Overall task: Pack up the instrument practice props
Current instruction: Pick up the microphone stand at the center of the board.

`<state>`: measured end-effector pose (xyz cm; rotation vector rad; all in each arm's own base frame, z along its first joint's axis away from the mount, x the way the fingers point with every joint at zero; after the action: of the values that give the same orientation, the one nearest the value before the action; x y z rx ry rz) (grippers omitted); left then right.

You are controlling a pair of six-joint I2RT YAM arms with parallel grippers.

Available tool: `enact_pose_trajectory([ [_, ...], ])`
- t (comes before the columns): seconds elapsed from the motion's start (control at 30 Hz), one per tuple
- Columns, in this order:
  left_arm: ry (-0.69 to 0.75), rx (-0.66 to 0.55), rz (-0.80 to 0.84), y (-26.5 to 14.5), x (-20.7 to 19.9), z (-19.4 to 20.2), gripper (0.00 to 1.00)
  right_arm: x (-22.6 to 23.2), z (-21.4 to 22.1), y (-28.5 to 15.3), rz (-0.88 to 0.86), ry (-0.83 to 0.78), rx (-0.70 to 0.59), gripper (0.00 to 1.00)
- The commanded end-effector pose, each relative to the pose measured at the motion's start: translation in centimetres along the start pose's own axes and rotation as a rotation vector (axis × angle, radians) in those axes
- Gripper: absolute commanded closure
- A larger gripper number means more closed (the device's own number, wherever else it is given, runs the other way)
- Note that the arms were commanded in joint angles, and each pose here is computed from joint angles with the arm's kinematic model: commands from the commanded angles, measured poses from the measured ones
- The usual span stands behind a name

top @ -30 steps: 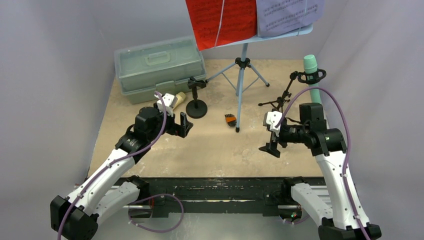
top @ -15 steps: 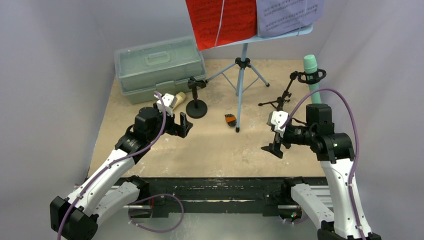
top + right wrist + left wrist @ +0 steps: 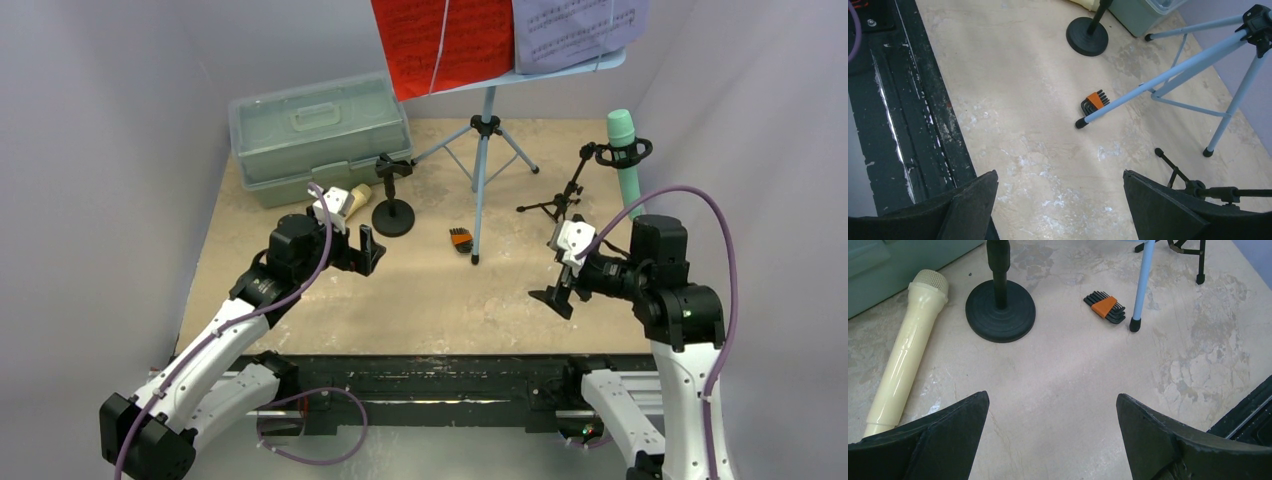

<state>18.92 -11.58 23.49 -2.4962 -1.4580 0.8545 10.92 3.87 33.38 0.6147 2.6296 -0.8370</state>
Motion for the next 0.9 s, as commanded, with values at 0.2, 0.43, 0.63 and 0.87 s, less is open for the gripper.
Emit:
enact_pose_trajectory([
  [0.2, 0.018, -0.039, 0.003, -0.4, -0.1, -0.6, 0.01, -0.7, -1.5, -1.6, 0.119, 0.036, -0.013, 0.01],
  [0.43, 0.017, -0.039, 0.003, -0.4, -0.1, -0.6, 0.01, -0.9, -2.1, -2.1, 0.157, 0.04, -0.022, 0.01],
  [0.63, 0.019, -0.042, 0.002, -0.5, -0.1, -0.7, 0.01, -1.1, -2.5, -2.4, 0.18, 0.042, -0.029, 0.01],
  [0.87, 0.019, -0.044, 0.001, -0.5, -0.1, -0.7, 0.01, -1.7, -2.5, -2.8, 0.245, 0.058, -0.001, 0.01],
])
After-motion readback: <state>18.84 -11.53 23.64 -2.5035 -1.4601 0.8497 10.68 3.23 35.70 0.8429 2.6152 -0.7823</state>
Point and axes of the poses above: each gripper's point midway between its finger pads, its own y axis out along the fingers, its own x axis along the line the jaws close on, z = x × y, the point moved 10 cm from there along -y, back along the fingers, and after that the axes turned 12 degrees about -y, right-handed, at the moved point
